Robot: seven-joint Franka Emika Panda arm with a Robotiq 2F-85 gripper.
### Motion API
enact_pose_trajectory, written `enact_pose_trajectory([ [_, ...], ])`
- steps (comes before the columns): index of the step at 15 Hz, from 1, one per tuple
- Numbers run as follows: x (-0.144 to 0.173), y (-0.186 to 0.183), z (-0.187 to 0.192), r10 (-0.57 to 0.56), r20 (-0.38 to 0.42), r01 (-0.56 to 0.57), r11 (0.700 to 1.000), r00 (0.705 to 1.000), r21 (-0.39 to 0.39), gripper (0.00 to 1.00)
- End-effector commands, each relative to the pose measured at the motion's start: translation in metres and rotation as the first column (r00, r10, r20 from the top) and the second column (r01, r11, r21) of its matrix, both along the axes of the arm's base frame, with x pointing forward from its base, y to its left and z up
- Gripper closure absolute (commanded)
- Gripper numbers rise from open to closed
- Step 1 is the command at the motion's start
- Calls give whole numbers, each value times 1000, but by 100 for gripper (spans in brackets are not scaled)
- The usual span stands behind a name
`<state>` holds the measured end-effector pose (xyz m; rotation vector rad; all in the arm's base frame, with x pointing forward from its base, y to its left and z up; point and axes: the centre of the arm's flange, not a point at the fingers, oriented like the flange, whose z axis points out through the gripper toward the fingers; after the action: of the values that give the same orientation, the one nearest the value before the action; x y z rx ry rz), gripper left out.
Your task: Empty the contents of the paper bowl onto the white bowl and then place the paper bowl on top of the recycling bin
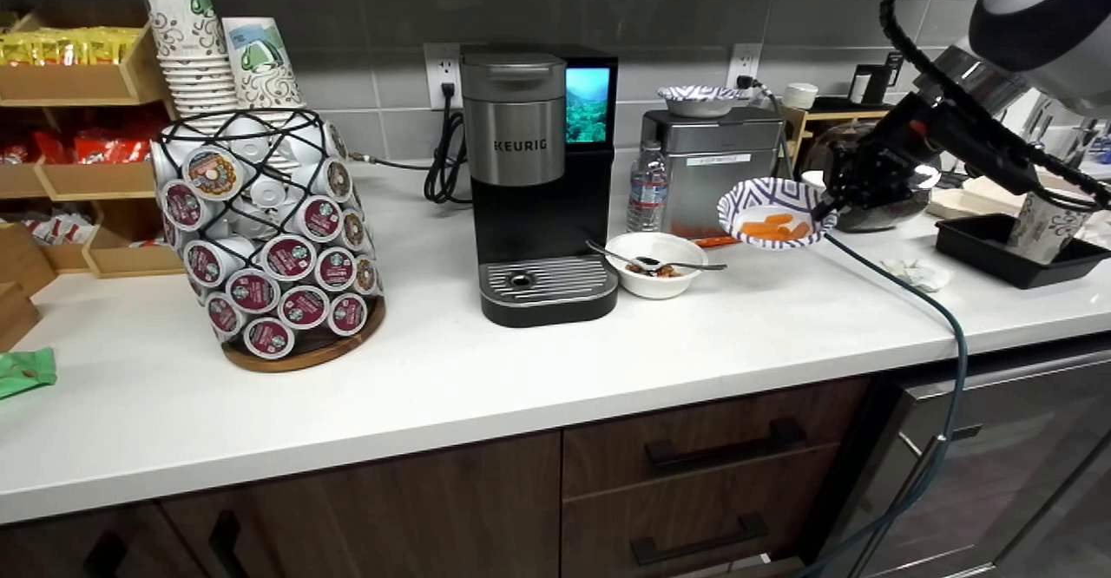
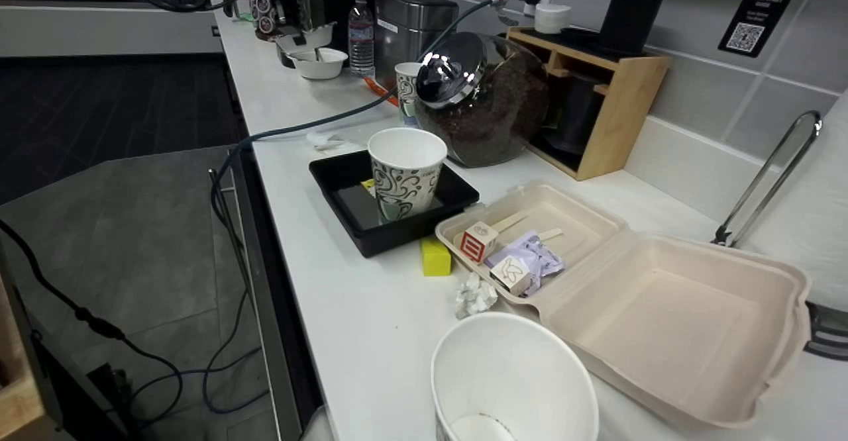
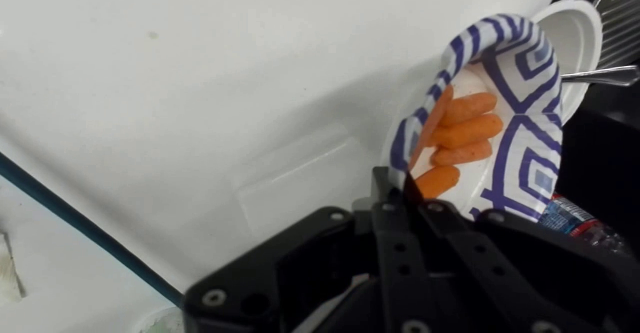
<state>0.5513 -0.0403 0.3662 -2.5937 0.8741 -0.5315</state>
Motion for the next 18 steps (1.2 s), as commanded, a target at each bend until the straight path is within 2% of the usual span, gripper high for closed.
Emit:
enact_pose_trajectory([
  [1,13,13,7,-66,73,66,998,995,14,99],
  [5,22,40,26,-41,186,50,998,982,-46,99],
  [11,28,84,21,42,299,5,988,953,-155,99],
  [18,55,88,-7,31,394,80,962,919,-263,99],
])
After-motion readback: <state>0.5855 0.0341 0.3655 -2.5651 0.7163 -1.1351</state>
